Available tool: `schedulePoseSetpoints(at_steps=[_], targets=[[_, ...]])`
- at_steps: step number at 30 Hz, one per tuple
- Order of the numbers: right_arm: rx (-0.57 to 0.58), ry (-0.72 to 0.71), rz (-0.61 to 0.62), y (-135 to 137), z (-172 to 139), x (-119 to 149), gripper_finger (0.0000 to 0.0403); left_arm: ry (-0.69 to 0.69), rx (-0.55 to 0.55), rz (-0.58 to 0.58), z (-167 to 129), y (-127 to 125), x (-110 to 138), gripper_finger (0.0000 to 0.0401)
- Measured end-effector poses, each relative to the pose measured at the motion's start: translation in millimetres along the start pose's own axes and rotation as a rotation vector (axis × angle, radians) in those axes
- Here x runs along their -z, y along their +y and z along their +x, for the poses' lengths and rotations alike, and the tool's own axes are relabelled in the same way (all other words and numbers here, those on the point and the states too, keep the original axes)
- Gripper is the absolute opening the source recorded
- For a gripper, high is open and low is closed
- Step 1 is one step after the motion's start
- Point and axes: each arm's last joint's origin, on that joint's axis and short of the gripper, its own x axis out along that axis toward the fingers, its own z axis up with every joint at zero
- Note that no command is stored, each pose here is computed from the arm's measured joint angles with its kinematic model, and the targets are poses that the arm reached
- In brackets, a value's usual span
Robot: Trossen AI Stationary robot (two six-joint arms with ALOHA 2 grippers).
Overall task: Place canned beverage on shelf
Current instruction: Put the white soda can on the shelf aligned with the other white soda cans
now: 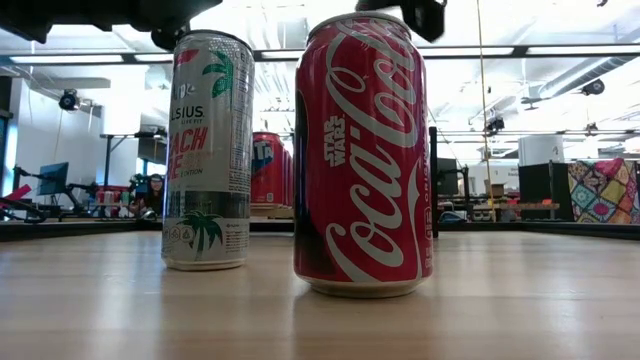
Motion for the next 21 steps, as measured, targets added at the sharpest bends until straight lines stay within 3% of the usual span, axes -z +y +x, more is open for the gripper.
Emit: schedulePoseSetpoints(at_steps=[4,10,21], targets=[[0.160,0.107,0.042,-7.9,-1.8,-5.5,0.0009,0.003,0.000,-0.044,0.4,-0.2,0.5,0.0000],[0.316,0.170,0.103,-34.7,-10.3,-34.2,0.0009,0.003,0.000,-0.075,0.4,-0.2,0.7,0.0000],[0.567,0.259,0.241,-156.5,-7.9,-72.8,0.0009,0.005,-0.009,-0.075,0.5,0.1,1.0,0.0000]])
